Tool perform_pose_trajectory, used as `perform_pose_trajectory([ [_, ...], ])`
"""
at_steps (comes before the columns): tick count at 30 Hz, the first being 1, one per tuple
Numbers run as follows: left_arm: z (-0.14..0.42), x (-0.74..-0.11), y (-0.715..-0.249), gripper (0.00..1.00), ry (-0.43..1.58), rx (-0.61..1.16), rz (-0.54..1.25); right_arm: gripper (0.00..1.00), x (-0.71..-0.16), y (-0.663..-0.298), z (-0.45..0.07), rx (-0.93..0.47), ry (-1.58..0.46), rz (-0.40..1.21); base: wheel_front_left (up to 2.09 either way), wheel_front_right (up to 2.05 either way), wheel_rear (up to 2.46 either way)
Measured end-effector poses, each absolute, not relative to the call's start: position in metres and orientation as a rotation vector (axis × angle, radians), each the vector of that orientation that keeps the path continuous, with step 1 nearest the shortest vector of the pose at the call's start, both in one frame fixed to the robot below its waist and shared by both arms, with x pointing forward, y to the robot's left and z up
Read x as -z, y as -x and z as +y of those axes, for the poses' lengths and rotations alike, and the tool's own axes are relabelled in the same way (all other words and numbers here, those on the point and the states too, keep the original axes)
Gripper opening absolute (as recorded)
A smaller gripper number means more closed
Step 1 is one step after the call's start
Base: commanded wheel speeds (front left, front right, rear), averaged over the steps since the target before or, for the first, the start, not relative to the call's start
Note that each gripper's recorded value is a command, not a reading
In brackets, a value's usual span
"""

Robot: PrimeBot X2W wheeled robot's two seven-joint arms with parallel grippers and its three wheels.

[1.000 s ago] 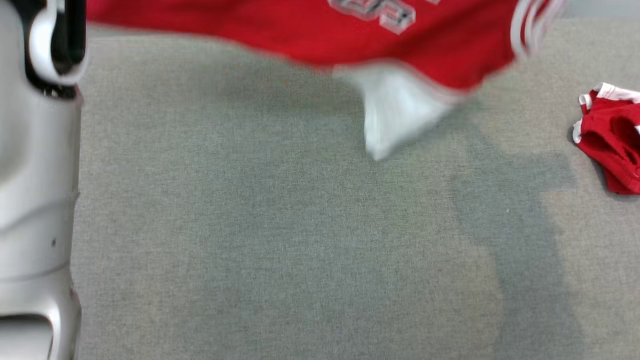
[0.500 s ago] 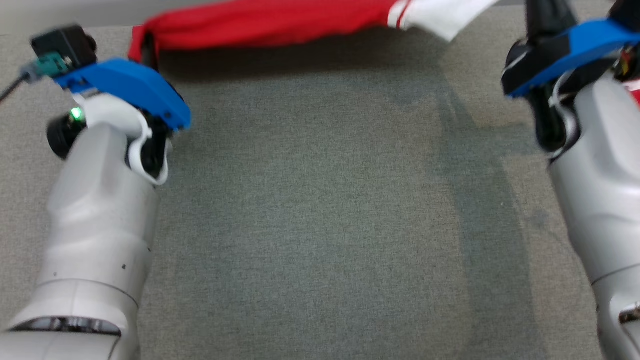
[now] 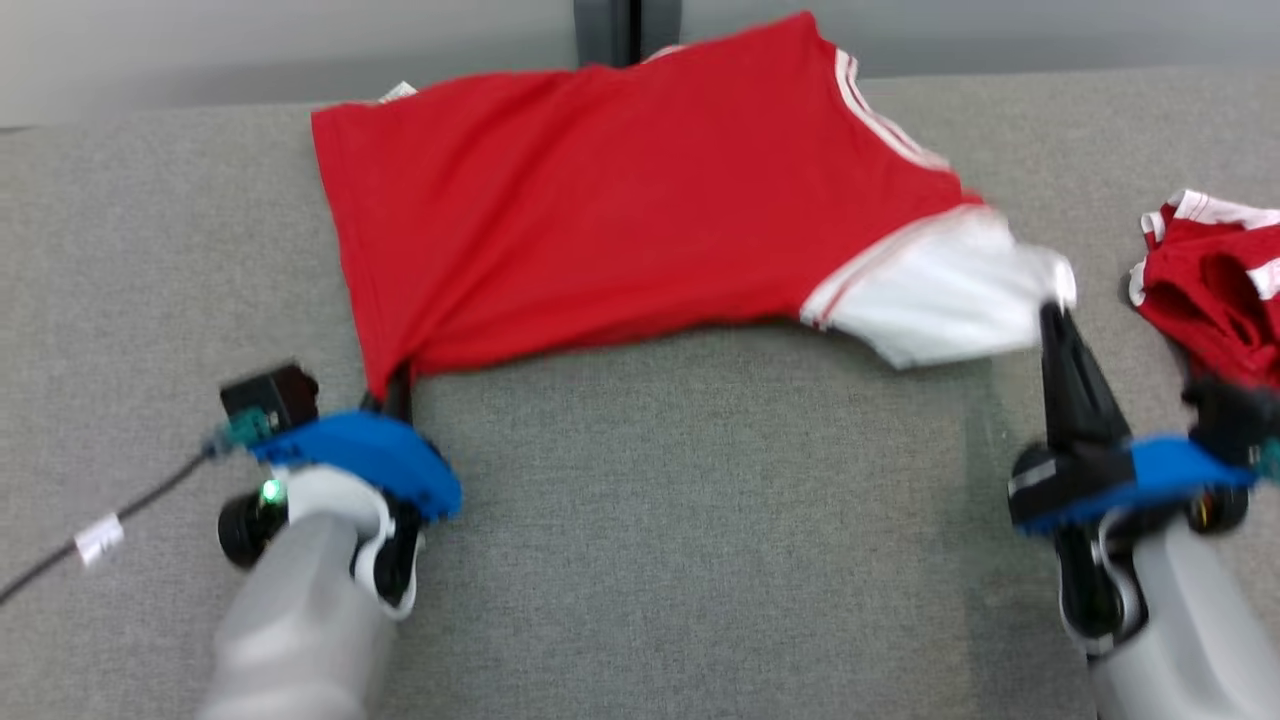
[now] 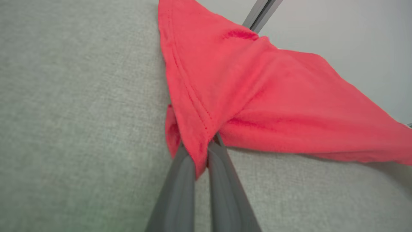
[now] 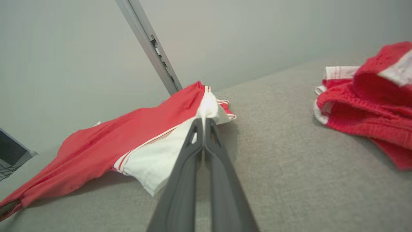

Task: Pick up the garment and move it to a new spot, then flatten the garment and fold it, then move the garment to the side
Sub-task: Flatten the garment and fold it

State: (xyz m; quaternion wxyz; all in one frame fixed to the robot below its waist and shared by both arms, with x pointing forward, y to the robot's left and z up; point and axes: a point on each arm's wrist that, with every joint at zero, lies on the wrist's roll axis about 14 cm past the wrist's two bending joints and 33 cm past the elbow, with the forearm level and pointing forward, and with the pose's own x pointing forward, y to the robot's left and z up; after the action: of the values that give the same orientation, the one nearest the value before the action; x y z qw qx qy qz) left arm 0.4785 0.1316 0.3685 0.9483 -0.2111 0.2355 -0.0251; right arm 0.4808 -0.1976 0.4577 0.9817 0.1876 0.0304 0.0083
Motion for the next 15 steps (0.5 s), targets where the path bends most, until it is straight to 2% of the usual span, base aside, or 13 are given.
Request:
perform_pose_trajectory([
  [9,0.147,-0.362,-0.418,0.0,0.364,0.092,0.455,0.0,-0.463,-0.389,-0.206,0.04,-0.4,0.022,0.0,0.0,0.0],
  [15,0.162,-0.369,-0.387,0.0,0.307,0.079,0.464,0.0,-0.47,-0.345,-0.208,0.068,-0.392,0.018,0.0,0.0,0.0],
])
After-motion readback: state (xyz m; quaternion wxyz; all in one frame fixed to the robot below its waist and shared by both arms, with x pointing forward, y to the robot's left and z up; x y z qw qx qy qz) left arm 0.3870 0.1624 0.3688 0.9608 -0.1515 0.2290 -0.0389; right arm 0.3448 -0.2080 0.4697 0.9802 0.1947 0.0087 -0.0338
